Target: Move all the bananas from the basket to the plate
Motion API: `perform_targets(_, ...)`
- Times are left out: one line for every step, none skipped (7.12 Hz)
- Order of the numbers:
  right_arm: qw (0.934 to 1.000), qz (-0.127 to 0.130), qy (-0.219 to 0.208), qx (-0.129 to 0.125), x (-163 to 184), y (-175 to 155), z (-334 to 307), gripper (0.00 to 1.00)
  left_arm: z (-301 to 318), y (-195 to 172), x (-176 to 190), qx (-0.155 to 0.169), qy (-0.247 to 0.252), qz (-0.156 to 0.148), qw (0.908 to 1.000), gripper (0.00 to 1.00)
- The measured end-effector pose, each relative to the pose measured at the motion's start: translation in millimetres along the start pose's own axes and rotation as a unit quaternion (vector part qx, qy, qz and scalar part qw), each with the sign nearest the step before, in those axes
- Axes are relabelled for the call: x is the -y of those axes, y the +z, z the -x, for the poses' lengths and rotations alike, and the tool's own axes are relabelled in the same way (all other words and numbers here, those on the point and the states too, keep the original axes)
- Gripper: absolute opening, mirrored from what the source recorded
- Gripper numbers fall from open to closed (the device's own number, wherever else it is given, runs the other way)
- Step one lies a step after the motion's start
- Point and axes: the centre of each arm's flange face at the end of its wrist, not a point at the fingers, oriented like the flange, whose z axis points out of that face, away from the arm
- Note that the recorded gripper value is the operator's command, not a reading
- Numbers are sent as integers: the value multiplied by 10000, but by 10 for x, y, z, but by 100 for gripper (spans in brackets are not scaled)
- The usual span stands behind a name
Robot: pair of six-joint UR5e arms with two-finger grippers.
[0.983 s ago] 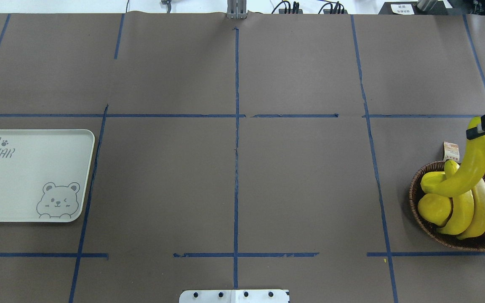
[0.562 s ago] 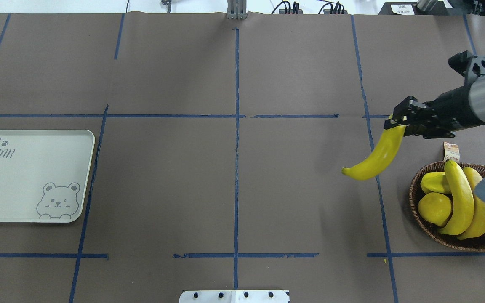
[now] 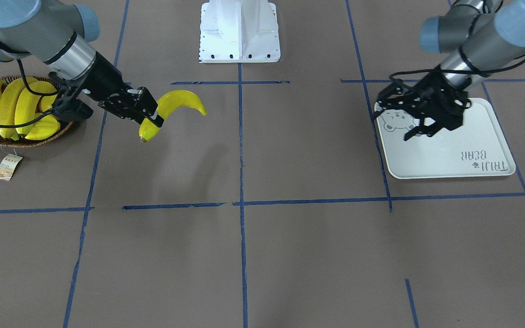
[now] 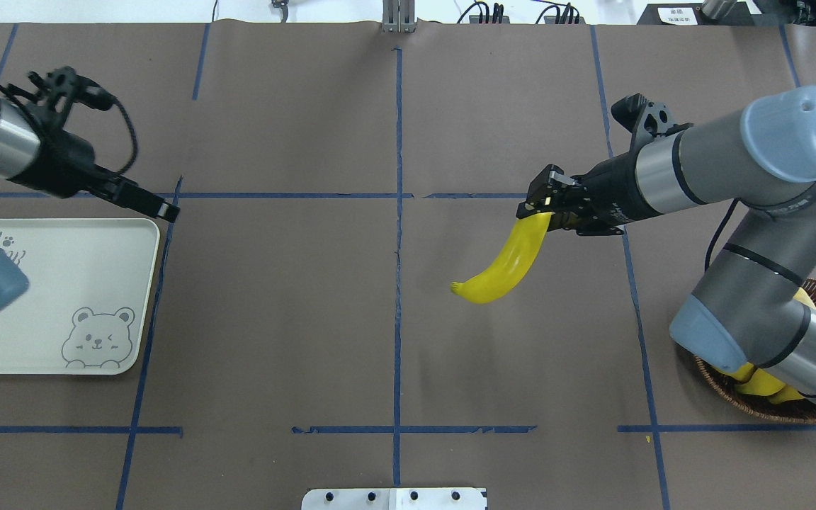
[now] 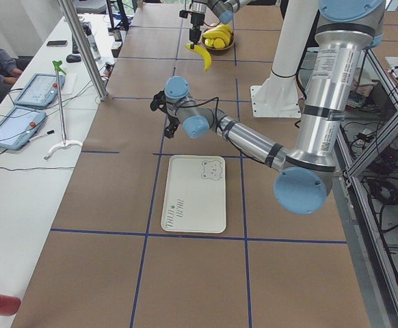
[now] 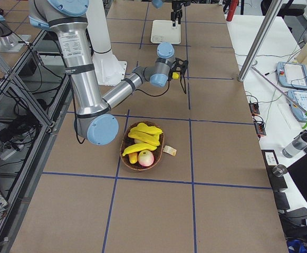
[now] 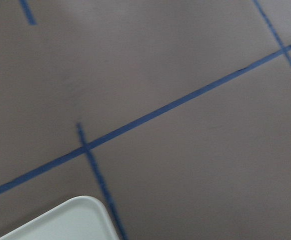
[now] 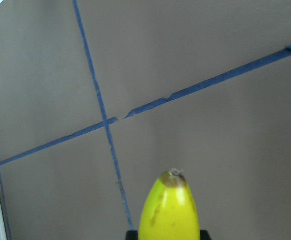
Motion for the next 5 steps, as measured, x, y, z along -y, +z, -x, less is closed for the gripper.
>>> perform_targets(9995,-6,-50,302,-78,164,42,3,-448,182,23,-403,-73,-10,9992,99)
perform_targets(9983,-22,-28,588,-152,335,89,4,-828,291,27,-784,-157,-42,9968,99)
perform_targets(9970,-8,49,770,-202,483,197,4,-1176,402,7,-1113,-73,-92,9937,99)
perform_targets(9961,36,168,871,-239,593,323,4,-1491,514,-26,-1355,75,-144,9906,99)
perform_targets(9952,97,289,929,-284,660,424,5,-1754,602,-52,-1536,207,-167,9878,99)
